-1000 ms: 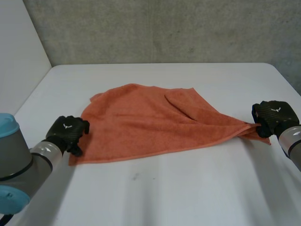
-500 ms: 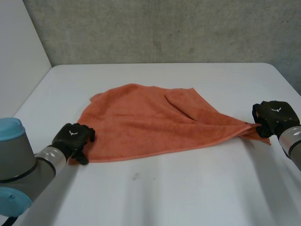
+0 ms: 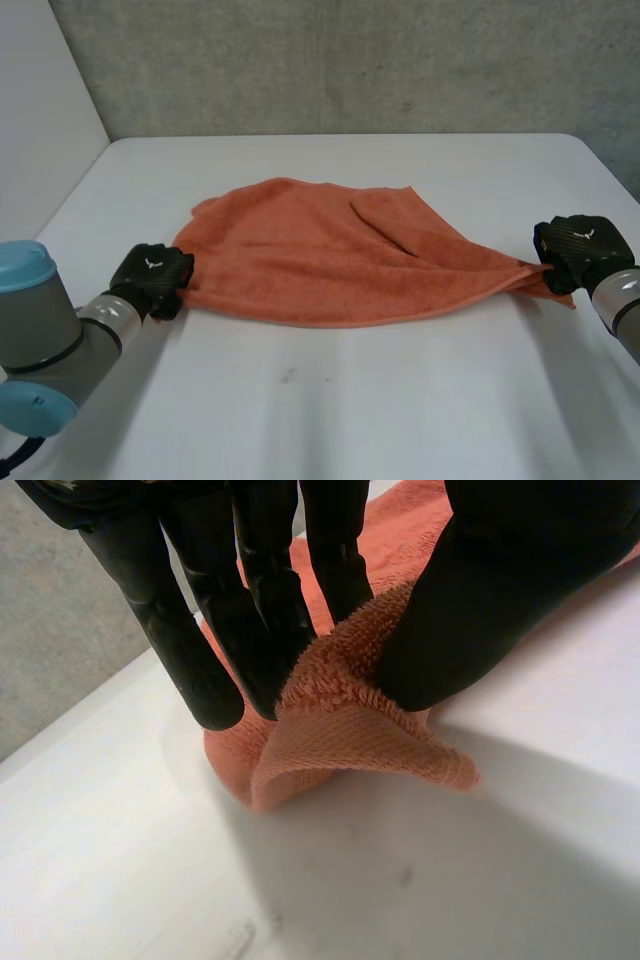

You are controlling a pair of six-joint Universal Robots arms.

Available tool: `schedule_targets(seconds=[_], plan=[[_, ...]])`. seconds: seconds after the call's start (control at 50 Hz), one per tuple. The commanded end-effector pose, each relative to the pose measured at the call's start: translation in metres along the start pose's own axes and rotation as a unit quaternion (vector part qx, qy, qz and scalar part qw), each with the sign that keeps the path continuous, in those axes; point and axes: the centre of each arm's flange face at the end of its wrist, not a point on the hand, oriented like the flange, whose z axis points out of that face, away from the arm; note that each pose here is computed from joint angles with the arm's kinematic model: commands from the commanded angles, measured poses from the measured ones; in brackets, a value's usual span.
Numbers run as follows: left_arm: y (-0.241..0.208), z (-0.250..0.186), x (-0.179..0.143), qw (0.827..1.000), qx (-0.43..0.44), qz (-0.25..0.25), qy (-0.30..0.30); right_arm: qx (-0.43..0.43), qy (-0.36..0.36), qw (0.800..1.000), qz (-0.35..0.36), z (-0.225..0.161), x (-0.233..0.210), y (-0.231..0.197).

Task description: Fold the laundry

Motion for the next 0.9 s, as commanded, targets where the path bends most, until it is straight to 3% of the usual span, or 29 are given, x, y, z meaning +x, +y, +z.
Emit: schedule_targets(seconds=[0.02,0.16,0.32,0.52,0.6,0.72,0.8,0.88,0.9], plan=[[-0.013,-0.005,-0.014,1.0,0.015,0.002,-0.022,0.011,0.009,1.0,-0.004,-0.002,0.006,-0.011],[-0.057,-0.043,-0.038,0.996,0.062,0.015,-0.066,0.001,0.006,0.999,-0.044,-0.028,0.013,-0.045],[-0.1,-0.101,-0.048,0.993,0.082,0.018,-0.088,-0.07,-0.044,0.989,-0.125,-0.089,0.01,-0.083],[-0.071,-0.104,-0.033,0.999,-0.027,0.031,-0.036,-0.142,-0.101,0.965,-0.197,-0.111,-0.004,-0.068],[-0.037,-0.08,-0.022,0.994,-0.093,0.054,0.006,-0.196,-0.136,0.951,-0.196,-0.086,-0.008,-0.039],[-0.017,-0.044,-0.024,0.99,-0.121,0.063,0.029,-0.193,-0.147,0.946,-0.216,-0.057,-0.021,-0.033],[-0.034,-0.014,-0.04,0.993,-0.088,0.079,0.004,-0.162,-0.124,0.949,-0.238,-0.03,-0.032,-0.048],[-0.085,0.012,-0.064,0.993,-0.013,0.101,-0.056,-0.074,-0.038,0.971,-0.224,-0.001,-0.021,-0.1],[-0.113,0.017,-0.077,0.99,0.03,0.106,-0.087,-0.013,0.006,0.978,-0.209,0.007,-0.009,-0.133]])
